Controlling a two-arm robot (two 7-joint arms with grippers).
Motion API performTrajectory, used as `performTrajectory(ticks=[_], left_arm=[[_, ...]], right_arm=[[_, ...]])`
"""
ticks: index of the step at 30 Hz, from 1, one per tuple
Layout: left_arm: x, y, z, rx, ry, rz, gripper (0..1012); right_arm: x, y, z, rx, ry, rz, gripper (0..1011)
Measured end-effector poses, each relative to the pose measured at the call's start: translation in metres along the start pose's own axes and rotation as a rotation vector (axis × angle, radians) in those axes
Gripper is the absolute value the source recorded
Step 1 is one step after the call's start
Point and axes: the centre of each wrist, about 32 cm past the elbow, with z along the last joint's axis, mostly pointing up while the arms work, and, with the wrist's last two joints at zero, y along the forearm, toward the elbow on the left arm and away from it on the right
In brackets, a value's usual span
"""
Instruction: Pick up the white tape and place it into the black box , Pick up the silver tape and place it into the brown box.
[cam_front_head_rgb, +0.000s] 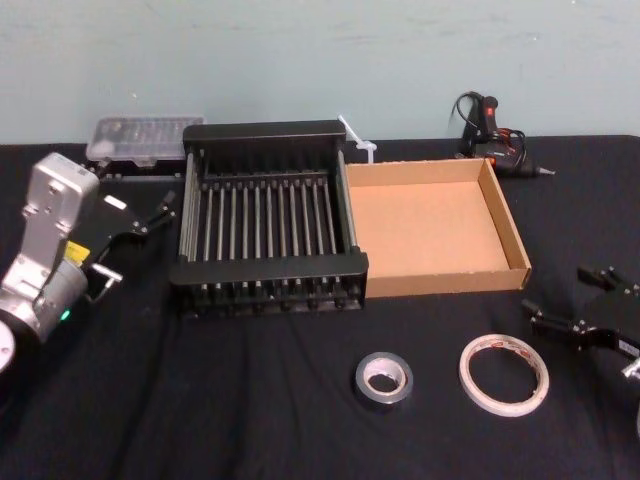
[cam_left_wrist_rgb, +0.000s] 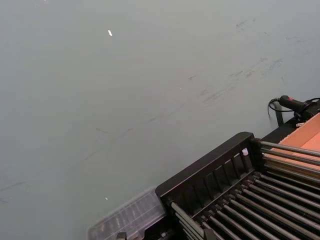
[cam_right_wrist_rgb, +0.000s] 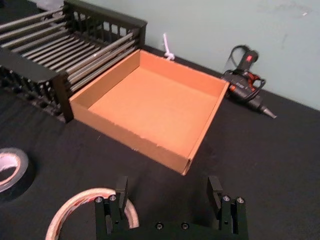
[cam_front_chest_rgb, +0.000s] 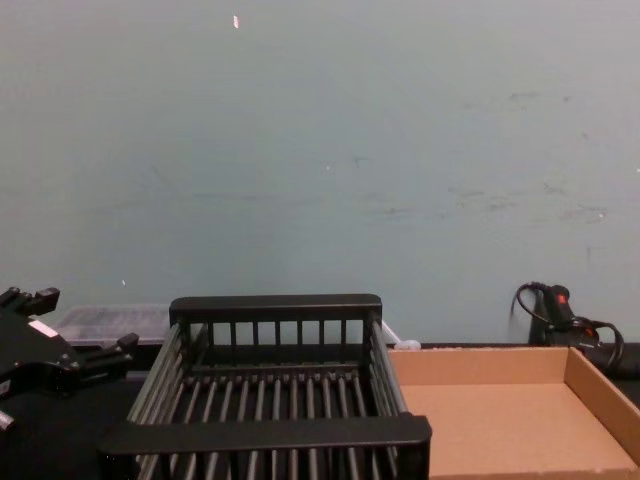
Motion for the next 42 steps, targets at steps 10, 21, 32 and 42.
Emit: performTrajectory(ticks=[10, 21, 32, 42], left_arm=[[0.0000, 0.000, 0.000, 0.000, 0.000, 0.000, 1001], [0.0000, 0.000, 0.000, 0.000, 0.000, 0.000, 1001], [0.0000, 0.000, 0.000, 0.000, 0.000, 0.000, 1001], [0.0000, 0.000, 0.000, 0.000, 0.000, 0.000, 1001]], right_arm=[[-0.0049, 0.005, -0.008, -0.076, -0.009, 0.047, 1002], [-0.0069, 0.013, -0.015, -0.113, -0.013, 0.079, 1003], [-0.0085, 0.018, -0.019, -0.136, -0.006, 0.095, 1002], [-0.0076, 0.020, -0.021, -0.144, 0.007, 0.100, 1002]])
